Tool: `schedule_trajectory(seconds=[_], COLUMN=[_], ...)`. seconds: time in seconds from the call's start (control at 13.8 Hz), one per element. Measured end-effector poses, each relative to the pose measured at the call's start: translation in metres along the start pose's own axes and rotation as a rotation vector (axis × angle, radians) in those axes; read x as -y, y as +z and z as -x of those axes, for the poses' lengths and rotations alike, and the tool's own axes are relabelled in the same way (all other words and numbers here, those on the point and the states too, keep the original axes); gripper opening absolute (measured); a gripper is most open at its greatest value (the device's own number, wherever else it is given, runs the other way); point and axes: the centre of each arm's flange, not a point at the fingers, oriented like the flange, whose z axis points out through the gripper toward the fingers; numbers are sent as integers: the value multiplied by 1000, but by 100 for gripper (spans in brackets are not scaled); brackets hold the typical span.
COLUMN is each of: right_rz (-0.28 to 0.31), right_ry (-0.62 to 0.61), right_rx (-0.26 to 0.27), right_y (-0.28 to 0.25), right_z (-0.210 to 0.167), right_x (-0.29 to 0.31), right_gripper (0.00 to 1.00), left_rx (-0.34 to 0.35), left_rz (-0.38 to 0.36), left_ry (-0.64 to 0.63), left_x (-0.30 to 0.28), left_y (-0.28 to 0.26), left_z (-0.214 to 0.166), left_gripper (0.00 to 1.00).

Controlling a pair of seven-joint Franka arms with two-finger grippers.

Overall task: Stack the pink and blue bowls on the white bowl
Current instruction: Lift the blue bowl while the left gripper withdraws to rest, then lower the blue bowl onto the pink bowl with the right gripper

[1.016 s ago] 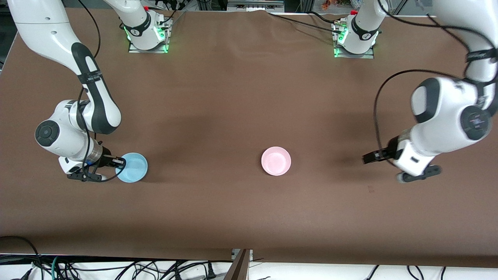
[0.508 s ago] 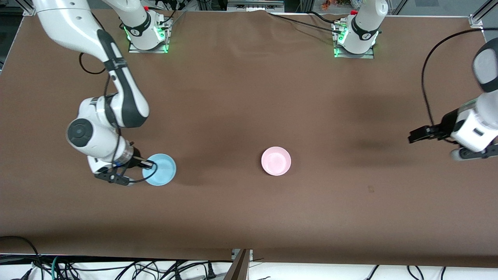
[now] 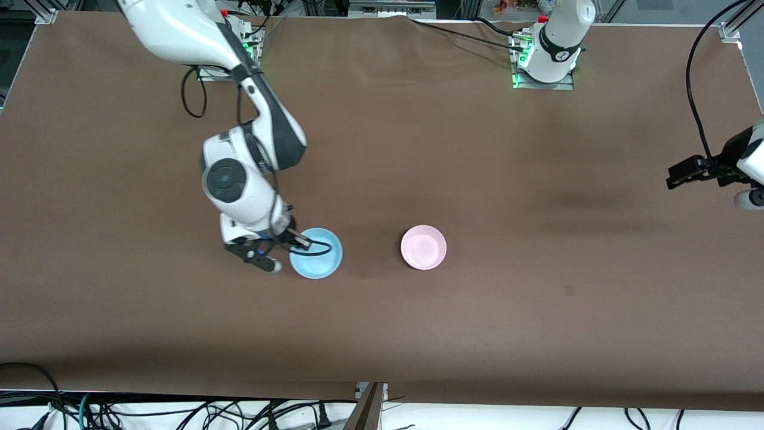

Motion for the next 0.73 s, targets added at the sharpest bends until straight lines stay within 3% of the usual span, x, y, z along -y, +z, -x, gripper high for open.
schedule_trajectory(seconds=[0.44, 0.73], right_rz=[-48, -154], right_ry=[96, 124], right_rx=[-6, -40], right_y=[18, 33], right_z=[79, 128], right_x=[78, 116], right_gripper=[3, 3], left_rx=[27, 37], left_rz=[9, 10], left_ry=[-36, -40], left_x=[-17, -15], left_y=[-6, -1], left_z=[8, 6], left_gripper=[100, 100])
